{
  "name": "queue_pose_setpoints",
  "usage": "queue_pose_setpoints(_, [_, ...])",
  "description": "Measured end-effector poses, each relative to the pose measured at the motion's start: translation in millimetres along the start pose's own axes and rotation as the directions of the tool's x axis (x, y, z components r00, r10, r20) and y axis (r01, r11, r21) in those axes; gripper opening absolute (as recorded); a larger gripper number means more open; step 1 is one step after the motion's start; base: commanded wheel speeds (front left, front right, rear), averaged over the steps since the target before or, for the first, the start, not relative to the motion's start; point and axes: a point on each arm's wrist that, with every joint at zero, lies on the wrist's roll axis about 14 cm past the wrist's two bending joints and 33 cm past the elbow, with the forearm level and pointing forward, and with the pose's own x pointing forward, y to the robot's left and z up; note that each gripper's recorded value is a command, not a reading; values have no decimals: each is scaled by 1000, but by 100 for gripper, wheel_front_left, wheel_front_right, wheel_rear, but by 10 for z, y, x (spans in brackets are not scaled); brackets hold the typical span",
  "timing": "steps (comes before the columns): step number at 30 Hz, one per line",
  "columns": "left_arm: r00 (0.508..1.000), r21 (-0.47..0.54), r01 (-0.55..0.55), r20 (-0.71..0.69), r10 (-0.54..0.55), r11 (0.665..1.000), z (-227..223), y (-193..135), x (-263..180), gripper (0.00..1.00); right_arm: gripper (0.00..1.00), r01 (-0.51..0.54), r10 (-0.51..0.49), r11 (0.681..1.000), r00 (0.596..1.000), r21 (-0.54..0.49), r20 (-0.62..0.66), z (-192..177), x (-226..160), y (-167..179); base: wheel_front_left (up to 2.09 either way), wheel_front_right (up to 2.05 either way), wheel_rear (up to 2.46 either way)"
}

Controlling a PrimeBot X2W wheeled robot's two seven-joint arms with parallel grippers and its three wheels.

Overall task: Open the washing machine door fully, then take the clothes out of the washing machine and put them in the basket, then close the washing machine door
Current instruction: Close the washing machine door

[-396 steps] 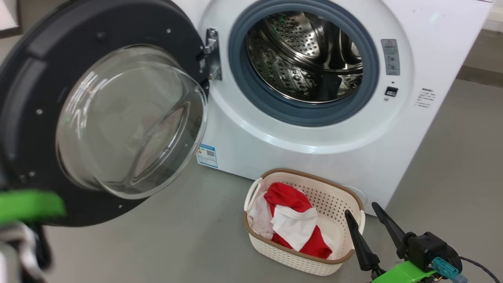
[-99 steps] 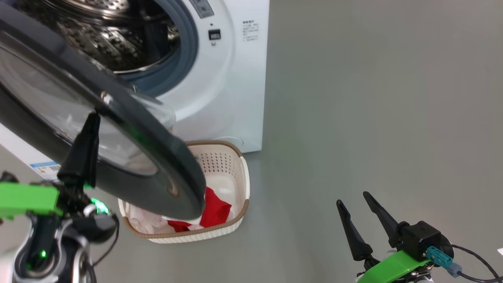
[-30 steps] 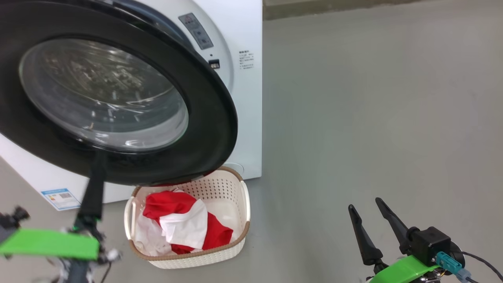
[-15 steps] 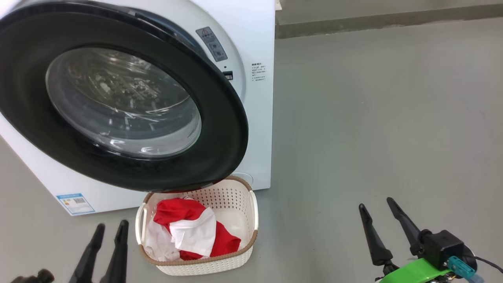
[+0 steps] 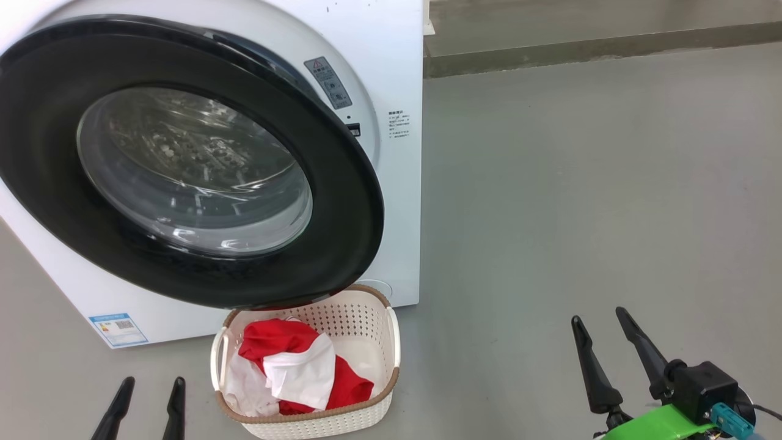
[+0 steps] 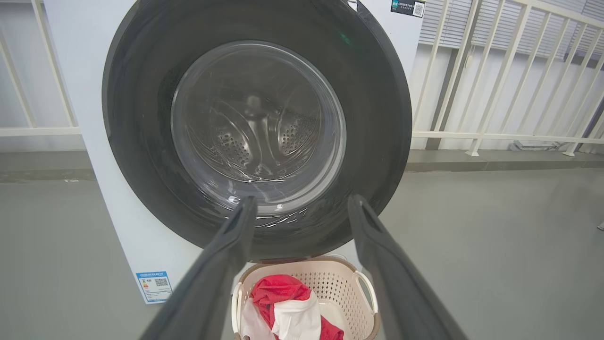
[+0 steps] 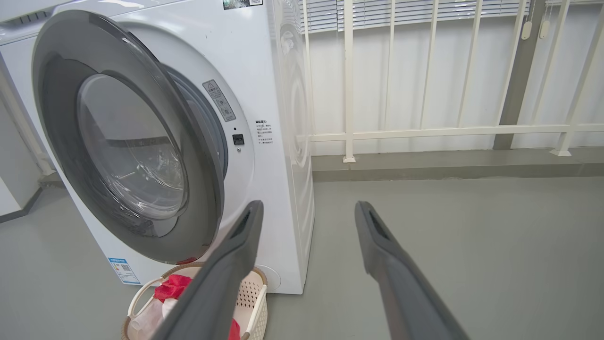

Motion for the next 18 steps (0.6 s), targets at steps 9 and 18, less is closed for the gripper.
queue_pose_setpoints(9, [1000,7,-23,-2,23,1000,-31,3,-11,100,100,12,-12,1000,1000,4,-14,-45,-59,-25,0,0,0])
queue_pose_setpoints(18, [999,20,-46,4,46,999,-8,81,-43,100,100,5,-4,1000,1000,4,-13,-45,-55,-3,0,0,0])
